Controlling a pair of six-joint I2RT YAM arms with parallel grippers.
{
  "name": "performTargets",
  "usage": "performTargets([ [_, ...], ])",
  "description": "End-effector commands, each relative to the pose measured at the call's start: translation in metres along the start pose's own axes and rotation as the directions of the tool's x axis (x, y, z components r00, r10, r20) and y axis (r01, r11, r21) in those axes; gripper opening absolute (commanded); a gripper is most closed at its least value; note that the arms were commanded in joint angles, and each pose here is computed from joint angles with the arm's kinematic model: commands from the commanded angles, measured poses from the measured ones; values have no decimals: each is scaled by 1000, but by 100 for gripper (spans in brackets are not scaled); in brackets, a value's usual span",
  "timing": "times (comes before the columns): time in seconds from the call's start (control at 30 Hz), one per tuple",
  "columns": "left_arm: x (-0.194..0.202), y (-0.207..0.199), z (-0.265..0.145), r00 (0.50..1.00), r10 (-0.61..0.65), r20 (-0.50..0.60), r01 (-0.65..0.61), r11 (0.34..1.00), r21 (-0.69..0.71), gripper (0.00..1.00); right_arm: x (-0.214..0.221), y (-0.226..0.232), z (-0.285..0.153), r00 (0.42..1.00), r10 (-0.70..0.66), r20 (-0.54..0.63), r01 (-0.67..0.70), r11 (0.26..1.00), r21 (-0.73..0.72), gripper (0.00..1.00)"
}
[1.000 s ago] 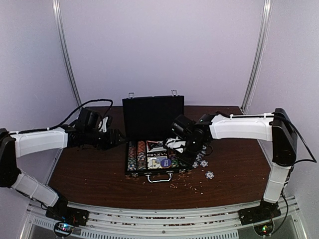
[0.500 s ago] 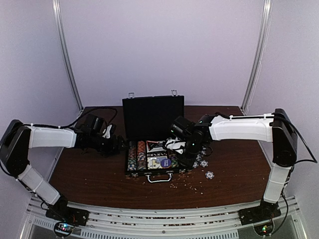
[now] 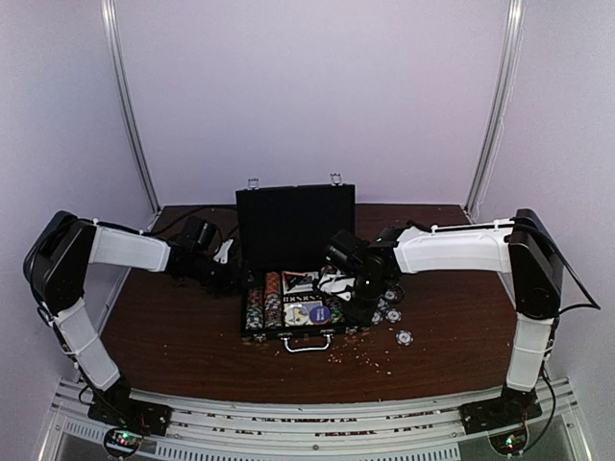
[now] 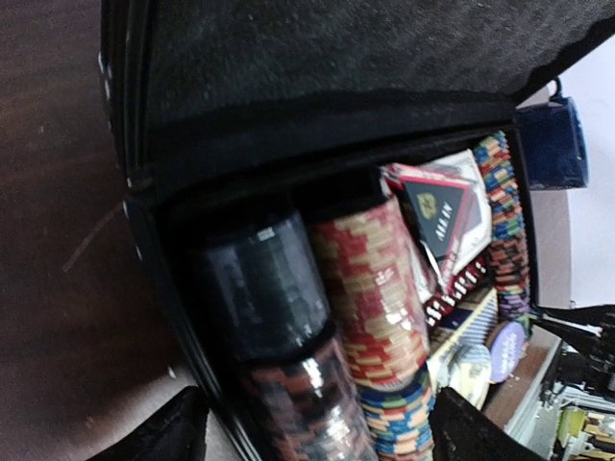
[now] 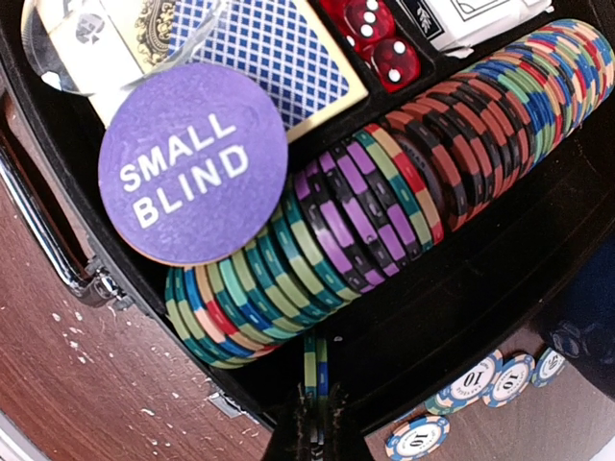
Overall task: Pack up texas hold em set
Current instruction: Adjust the poker chips pile in the slot.
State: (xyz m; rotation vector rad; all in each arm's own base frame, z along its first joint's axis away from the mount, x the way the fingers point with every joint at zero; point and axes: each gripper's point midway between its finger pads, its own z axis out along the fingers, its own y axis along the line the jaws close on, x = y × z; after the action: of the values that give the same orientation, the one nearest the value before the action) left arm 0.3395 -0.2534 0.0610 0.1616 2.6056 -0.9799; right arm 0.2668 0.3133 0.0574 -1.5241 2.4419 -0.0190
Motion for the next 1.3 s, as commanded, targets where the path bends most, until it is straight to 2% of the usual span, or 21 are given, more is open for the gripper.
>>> performTargets([
  [0.0, -21, 4, 8, 995, 93, 22, -92, 994, -61, 82, -3, 6, -9, 1000, 23, 2, -23, 999, -26, 0],
  [0.23, -15, 16, 27, 990, 136, -26, -138, 976, -169, 73, -9, 5, -20, 996, 79, 41, -78, 996, -32, 0],
  [0.33, -13, 20, 34, 988, 148, -38, -153, 970, -188, 66, -15, 5, -26, 991, 116, 69, -113, 993, -41, 0],
  [0.47, -19, 25, 37, 981, 192, -43, -196, 955, -221, 50, -26, 5, -37, 982, 162, 101, -157, 986, -61, 0],
  [0.67, -38, 28, 44, 942, 324, -81, -334, 906, -261, 38, -34, 5, -50, 973, 203, 113, -195, 978, -80, 0],
  [0.97, -62, 31, 69, 864, 484, -139, -504, 826, -252, 37, -13, 7, -48, 979, 199, 51, -195, 978, -68, 0],
  [1.13, -75, 33, 78, 858, 494, -138, -513, 821, -251, 38, -10, 8, -41, 979, 197, 52, -193, 979, -68, 0],
  [1.27, -88, 31, 70, 865, 491, -107, -499, 818, -285, 50, -18, 8, -34, 980, 188, 65, -184, 980, -74, 0],
])
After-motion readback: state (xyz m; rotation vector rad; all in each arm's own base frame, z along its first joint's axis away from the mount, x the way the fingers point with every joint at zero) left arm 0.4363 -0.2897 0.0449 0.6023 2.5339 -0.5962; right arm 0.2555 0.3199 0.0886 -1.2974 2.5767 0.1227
